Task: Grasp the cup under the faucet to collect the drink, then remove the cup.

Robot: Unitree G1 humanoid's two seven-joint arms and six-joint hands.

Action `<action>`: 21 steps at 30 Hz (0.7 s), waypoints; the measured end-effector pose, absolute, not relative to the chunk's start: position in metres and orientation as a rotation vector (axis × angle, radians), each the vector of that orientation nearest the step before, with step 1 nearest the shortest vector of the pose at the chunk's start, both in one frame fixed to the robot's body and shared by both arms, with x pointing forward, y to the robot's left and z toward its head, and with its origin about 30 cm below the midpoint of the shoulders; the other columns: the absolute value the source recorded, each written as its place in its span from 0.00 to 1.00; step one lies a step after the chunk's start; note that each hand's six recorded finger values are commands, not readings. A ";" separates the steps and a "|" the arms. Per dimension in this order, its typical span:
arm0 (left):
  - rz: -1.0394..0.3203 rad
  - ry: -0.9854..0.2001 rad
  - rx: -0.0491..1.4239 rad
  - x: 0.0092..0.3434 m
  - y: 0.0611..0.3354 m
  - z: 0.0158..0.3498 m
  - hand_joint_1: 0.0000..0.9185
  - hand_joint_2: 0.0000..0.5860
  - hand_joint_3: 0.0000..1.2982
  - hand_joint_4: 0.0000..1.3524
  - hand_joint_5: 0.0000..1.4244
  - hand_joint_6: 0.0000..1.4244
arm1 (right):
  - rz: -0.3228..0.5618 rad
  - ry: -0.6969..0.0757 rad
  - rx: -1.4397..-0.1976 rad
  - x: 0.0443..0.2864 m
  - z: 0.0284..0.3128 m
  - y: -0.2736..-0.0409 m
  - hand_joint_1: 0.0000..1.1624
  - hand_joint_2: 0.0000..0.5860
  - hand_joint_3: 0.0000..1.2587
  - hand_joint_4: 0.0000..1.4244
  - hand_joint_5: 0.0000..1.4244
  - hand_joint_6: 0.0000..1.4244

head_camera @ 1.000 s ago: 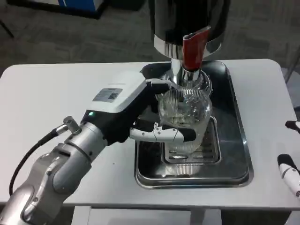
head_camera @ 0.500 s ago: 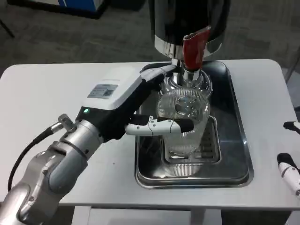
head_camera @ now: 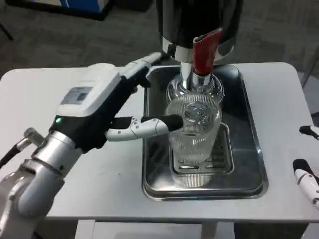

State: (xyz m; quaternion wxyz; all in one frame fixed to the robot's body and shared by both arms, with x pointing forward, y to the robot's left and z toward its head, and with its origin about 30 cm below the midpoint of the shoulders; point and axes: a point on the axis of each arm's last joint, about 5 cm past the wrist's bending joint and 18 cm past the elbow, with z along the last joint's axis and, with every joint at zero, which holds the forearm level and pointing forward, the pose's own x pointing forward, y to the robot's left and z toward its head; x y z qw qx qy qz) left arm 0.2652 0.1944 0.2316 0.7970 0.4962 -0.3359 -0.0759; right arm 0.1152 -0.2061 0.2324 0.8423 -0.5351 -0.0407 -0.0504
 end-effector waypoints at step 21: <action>0.005 -0.827 0.962 0.218 0.235 0.258 0.28 0.29 0.79 0.48 0.56 0.54 | -0.101 -0.090 -1.122 0.113 0.233 -0.203 0.18 0.86 0.09 0.00 0.00 0.00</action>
